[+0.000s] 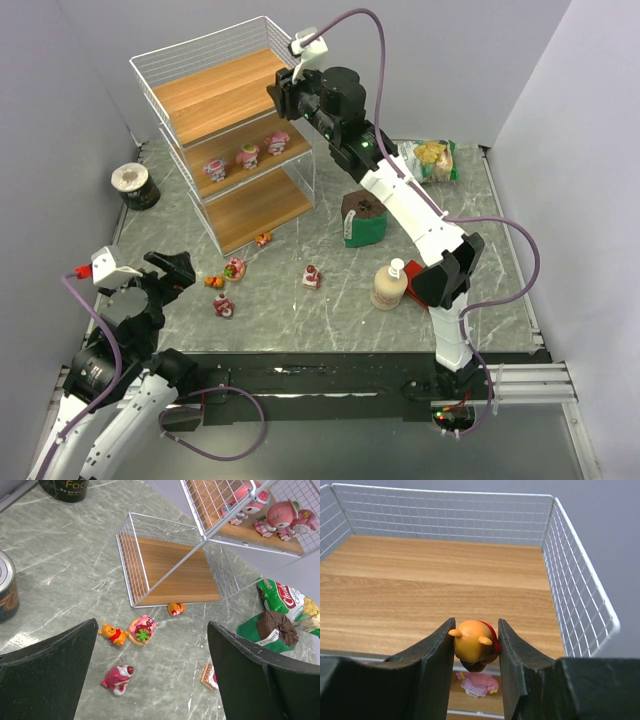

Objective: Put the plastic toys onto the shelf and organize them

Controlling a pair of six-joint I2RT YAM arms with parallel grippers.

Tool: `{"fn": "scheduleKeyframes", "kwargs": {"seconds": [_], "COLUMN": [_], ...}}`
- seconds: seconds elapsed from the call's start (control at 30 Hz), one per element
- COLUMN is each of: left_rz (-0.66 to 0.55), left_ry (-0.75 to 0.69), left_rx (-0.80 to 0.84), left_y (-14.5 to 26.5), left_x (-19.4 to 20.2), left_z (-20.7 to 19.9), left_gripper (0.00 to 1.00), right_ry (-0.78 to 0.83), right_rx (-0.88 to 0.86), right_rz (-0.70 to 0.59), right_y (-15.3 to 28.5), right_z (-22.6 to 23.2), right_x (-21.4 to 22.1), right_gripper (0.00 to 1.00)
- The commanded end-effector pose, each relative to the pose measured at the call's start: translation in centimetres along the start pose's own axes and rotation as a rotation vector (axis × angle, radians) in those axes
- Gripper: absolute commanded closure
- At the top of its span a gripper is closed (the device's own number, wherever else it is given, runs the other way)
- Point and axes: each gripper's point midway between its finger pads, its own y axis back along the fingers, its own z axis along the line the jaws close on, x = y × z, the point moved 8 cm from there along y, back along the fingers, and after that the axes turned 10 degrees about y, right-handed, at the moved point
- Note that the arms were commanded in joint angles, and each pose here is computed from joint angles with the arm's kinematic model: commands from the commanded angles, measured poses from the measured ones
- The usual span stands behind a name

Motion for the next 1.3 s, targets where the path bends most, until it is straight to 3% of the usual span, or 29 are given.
{"fn": "scheduleKeyframes", "kwargs": {"seconds": [0.0,0.27,0.6,0.9,1.07,1.27], "left_rz": [-0.01,-0.01,-0.015,-0.015,-0.016,-0.017], "left_ry": [-0.001,-0.002,0.004,0.003,0.004,0.007], "left_rx": [0.012,0.01,0.011,0.008,0.005,0.009], "left_y": [-0.2,-0.2,-0.1,-0.1,-0.1,0.0], "left_x": [-0.2,-0.2,-0.2,-0.2,-0.3,-0.3], "left_z": [-0.4,-0.3,-0.3,-0.3,-0.2,-0.2], "left_gripper": [0.04,0.04,0.03,0.04,0.03,0.04], "right_ry": [0.011,0.015,0.023,-0.003,-0.059,-0.097], "right_rx": [0.008,0.021,0.034,0.034,0.042,0.058], "right_rz": [-0.079,-0.059,-0.025,0.002,0.044,0.061], "right_y": [-0.6,-1.3,-2.1,-2.3,-1.6,-0.5], "right_z": [-0.4,-0.5,-0.7,-0.9,-1.1,-1.7], "right_x": [-1.4,-0.3,1.2,2.1,2.2,1.8], "right_gripper": [0.96,0.92,0.66,0.55,0.58,0.71]}}
